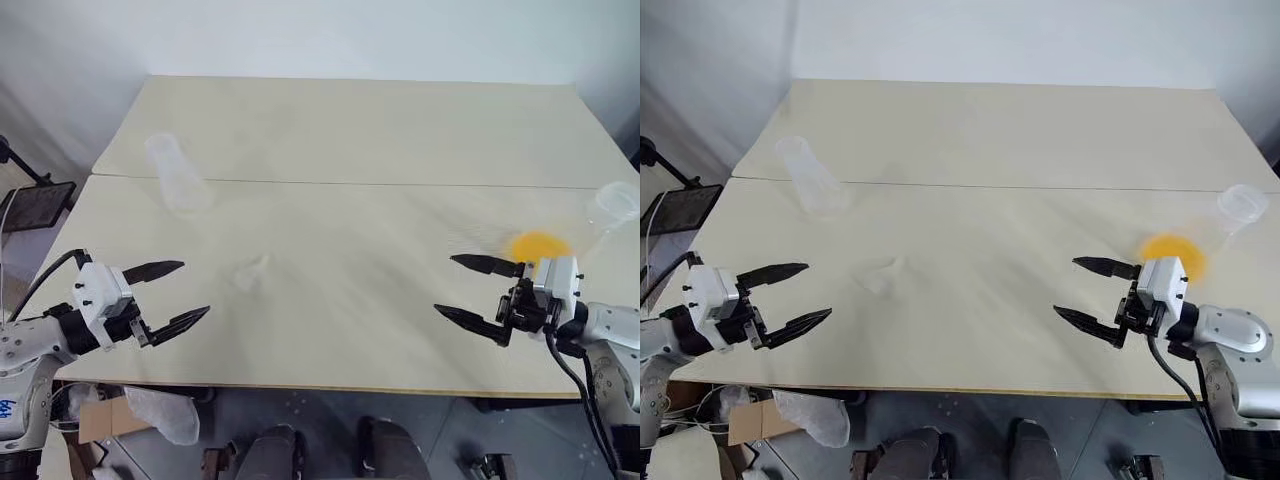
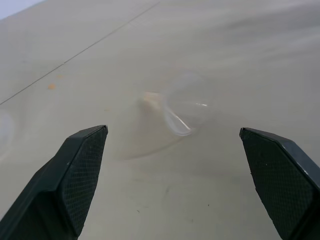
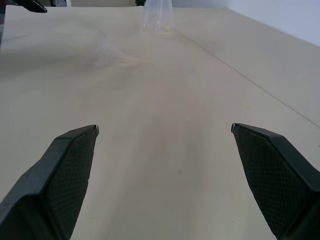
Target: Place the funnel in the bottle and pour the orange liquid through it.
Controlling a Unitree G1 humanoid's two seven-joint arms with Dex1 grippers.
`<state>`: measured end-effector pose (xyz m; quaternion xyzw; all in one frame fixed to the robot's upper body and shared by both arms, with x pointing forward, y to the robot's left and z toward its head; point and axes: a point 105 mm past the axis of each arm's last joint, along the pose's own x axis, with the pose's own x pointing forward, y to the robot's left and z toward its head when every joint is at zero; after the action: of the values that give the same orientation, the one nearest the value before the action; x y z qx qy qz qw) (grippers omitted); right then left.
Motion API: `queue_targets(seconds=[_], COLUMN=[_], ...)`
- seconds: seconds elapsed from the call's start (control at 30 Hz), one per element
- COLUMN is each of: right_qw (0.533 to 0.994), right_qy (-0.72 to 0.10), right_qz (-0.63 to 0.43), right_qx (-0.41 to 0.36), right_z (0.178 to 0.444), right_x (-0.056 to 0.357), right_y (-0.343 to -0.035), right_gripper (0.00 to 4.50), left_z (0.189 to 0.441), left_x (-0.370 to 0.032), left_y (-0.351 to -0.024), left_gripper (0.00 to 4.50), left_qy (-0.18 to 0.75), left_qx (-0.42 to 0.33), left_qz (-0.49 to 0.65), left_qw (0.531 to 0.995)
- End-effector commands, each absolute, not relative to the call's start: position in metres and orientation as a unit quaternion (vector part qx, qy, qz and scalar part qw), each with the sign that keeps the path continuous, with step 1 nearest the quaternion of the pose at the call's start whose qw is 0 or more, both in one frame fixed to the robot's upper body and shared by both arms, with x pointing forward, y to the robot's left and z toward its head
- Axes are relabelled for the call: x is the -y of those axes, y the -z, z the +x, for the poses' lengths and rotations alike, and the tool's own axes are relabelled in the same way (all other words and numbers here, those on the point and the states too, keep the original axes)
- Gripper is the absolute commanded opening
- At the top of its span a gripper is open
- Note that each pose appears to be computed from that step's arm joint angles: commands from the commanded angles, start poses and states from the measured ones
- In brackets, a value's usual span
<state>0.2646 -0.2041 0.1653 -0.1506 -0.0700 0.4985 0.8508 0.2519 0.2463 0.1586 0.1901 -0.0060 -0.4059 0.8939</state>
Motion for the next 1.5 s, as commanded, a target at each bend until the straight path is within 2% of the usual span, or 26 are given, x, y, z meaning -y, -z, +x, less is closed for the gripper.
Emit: queue_targets(seconds=[0.03,0.33,0.47,0.63,0.73,0.83,0.93,1.07,1.33,1.5], right_qw=[0.851,0.846,0.842,0.84,0.836,0.84,0.841,0.842,0.846,0.849], right_qy=[-0.495,-0.508,-0.518,-0.521,-0.521,-0.51,-0.507,-0.506,-0.502,-0.499], right_qz=[-0.157,-0.14,-0.122,-0.068,-0.047,-0.04,-0.042,-0.055,-0.068,-0.064], right_qx=[0.081,0.078,0.09,0.138,0.167,0.181,0.186,0.181,0.164,0.163], right_z=[0.265,0.272,0.276,0.29,0.298,0.302,0.303,0.303,0.299,0.296], right_x=[0.206,0.198,0.186,0.15,0.122,0.115,0.114,0.119,0.128,0.127], right_y=[-0.17,-0.165,-0.169,-0.19,-0.201,-0.207,-0.21,-0.209,-0.2,-0.199], right_gripper=[4.46,4.46,4.46,4.46,4.46,4.46,4.46,4.46,4.46,4.46], left_z=[0.247,0.238,0.236,0.231,0.209,0.199,0.201,0.22,0.314,0.367], left_x=[-0.246,-0.247,-0.255,-0.301,-0.339,-0.348,-0.345,-0.338,-0.323,-0.315], left_y=[-0.164,-0.172,-0.174,-0.163,-0.137,-0.125,-0.121,-0.133,-0.186,-0.208], left_gripper=[4.5,4.5,4.5,4.5,4.5,4.5,4.5,4.5,4.5,4.5], left_qy=[0.403,0.396,0.363,0.179,0.019,-0.036,-0.039,-0.017,0.041,0.064], left_qx=[0.016,0.023,0.032,0.072,0.077,0.071,0.063,0.074,0.098,0.097], left_qz=[0.197,0.143,0.108,0.057,0.017,-0.013,-0.024,-0.035,-0.008,0.01], left_qw=[0.894,0.907,0.925,0.98,0.997,0.997,0.997,0.997,0.994,0.993])
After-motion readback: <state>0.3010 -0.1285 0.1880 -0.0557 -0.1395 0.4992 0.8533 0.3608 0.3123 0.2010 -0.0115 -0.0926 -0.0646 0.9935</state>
